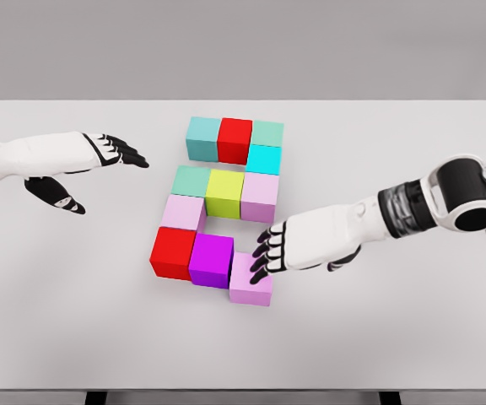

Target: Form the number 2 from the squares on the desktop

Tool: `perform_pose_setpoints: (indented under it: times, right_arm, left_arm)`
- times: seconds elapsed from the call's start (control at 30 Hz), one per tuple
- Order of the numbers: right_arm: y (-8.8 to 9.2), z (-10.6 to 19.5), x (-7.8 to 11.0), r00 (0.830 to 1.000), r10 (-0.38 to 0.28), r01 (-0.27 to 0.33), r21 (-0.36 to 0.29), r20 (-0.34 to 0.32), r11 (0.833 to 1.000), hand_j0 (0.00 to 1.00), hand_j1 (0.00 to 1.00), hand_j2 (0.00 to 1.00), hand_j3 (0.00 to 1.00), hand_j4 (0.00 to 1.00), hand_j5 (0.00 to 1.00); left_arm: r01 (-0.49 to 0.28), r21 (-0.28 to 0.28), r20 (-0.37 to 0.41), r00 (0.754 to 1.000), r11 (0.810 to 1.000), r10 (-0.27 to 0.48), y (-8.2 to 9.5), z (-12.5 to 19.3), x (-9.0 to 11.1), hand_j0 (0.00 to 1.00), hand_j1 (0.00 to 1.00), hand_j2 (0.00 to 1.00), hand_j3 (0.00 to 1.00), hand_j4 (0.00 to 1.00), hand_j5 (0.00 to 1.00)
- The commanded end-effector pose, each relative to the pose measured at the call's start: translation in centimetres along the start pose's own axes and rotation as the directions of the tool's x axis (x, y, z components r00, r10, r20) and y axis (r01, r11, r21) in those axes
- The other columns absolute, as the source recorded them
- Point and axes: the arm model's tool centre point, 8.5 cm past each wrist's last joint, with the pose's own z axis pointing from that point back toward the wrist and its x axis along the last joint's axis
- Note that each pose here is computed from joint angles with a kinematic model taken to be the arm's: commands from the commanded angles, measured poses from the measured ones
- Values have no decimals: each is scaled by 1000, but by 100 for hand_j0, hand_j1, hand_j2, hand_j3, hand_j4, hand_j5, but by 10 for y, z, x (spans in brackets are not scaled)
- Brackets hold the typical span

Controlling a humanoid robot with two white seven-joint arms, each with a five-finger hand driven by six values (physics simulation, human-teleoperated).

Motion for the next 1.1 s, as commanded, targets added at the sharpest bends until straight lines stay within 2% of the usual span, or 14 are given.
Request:
perform_pose_setpoints:
  times: [0.0, 0.3, 0.43, 0.63, 0.87, 1.07]
  right_arm:
    - [0, -2, 1, 1000, -6, 6, -1, 6, 1000, 100, 100, 100, 100, 100, 100]
    - [0, -2, 0, 1000, 1, -1, 4, 0, 1000, 100, 100, 100, 100, 100, 100]
    - [1, -2, -3, 1000, 21, -20, 17, -17, 1000, 100, 100, 100, 100, 100, 100]
    - [-3, -10, -3, 999, 43, -43, 21, -9, 999, 100, 100, 100, 100, 100, 100]
    - [1, -7, -11, 997, 56, -54, 44, -48, 998, 100, 100, 100, 100, 100, 100]
    - [1, -9, -12, 996, 70, -68, 52, -52, 996, 100, 100, 100, 100, 100, 100]
  left_arm:
    - [-5, 2, 1, 1000, 1000, 5, 0, 0, 0, 100, 100, 100, 100, 100, 100]
    - [-1, -5, -1, 1000, 1000, 1, -1, -1, 0, 100, 100, 100, 100, 100, 100]
    - [0, -4, -2, 1000, 1000, 0, -1, -1, 0, 100, 100, 100, 100, 100, 100]
    - [2, -5, -2, 1000, 1000, -3, -2, -1, 0, 100, 100, 100, 100, 100, 100]
    - [5, -4, 1, 1000, 1000, -5, 0, -2, 0, 100, 100, 100, 100, 100, 100]
    - [15, -8, -2, 1000, 1000, -15, 0, -3, 0, 100, 100, 100, 100, 100, 100]
